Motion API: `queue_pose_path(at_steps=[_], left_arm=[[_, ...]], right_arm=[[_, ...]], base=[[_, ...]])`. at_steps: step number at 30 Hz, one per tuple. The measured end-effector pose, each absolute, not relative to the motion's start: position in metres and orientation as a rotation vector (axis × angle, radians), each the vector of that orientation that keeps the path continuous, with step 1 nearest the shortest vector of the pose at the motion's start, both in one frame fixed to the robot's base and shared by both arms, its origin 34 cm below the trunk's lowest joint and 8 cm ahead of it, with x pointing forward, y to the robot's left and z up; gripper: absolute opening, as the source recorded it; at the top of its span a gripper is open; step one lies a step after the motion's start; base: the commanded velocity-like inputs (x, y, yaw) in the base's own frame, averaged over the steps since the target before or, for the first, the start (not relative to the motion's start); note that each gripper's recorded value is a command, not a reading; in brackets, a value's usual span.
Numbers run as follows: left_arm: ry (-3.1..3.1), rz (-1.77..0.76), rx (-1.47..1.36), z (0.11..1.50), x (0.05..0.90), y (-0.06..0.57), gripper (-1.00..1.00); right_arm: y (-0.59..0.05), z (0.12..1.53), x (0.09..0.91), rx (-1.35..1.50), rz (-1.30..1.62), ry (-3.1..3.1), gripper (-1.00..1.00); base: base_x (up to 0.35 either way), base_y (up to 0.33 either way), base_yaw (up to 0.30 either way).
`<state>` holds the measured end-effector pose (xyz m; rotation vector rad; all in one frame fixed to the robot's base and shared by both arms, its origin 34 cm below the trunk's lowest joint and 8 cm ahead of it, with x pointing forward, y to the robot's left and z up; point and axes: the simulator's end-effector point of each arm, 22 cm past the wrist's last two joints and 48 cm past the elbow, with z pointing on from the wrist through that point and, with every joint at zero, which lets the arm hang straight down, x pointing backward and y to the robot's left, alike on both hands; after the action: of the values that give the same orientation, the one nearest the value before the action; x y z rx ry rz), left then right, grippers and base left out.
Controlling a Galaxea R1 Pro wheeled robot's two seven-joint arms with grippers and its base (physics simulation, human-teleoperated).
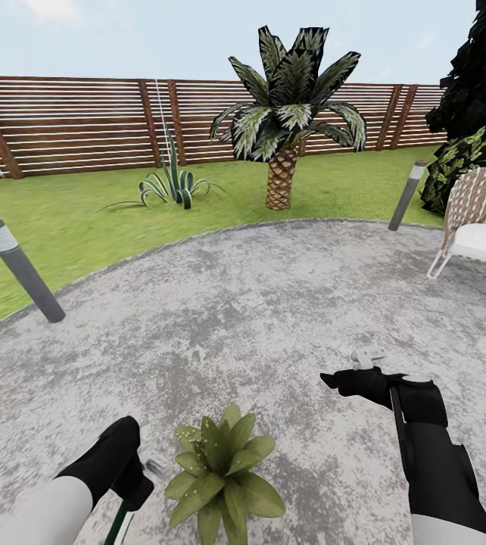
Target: Pick up the pesticide atomizer in the garden and spray insectifuge to fully cover both potted plants in the garden.
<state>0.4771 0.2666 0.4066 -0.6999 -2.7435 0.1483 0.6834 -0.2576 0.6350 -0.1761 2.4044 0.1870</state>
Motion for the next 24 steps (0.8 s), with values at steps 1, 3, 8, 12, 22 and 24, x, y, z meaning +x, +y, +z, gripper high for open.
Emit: queue_pose_path(at_steps=[1,3,8,12,22,24], left_arm=[[-2.746,0.152,-0.701,0.407,0.478,0.265,-1.0],[-2.748,0.166,-0.708,0.407,0.478,0.258,-1.0],[-2.75,0.205,-0.733,0.407,0.48,0.237,-1.0],[-2.751,0.219,-0.747,0.407,0.48,0.23,-1.0],[-2.742,0.208,-0.742,0.405,0.476,0.236,-1.0],[-2.738,0.208,-0.74,0.404,0.473,0.237,-1.0]], right_arm=[[-0.258,0.635,0.683,-0.176,0.187,2.404,1.0],[-0.257,0.635,0.683,-0.176,0.188,2.404,1.0],[-0.259,0.635,0.683,-0.174,0.186,2.405,1.0],[-0.259,0.635,0.683,-0.175,0.185,2.404,1.0],[-0.258,0.635,0.683,-0.174,0.186,2.405,1.0],[-0.258,0.635,0.683,-0.174,0.186,2.405,1.0]], base=[[0.0,0.0,-0.032],[0.0,0.0,-0.037],[0.0,0.0,-0.009],[0.0,0.0,-0.001],[0.0,0.0,-0.01],[0.0,0.0,-0.111]])
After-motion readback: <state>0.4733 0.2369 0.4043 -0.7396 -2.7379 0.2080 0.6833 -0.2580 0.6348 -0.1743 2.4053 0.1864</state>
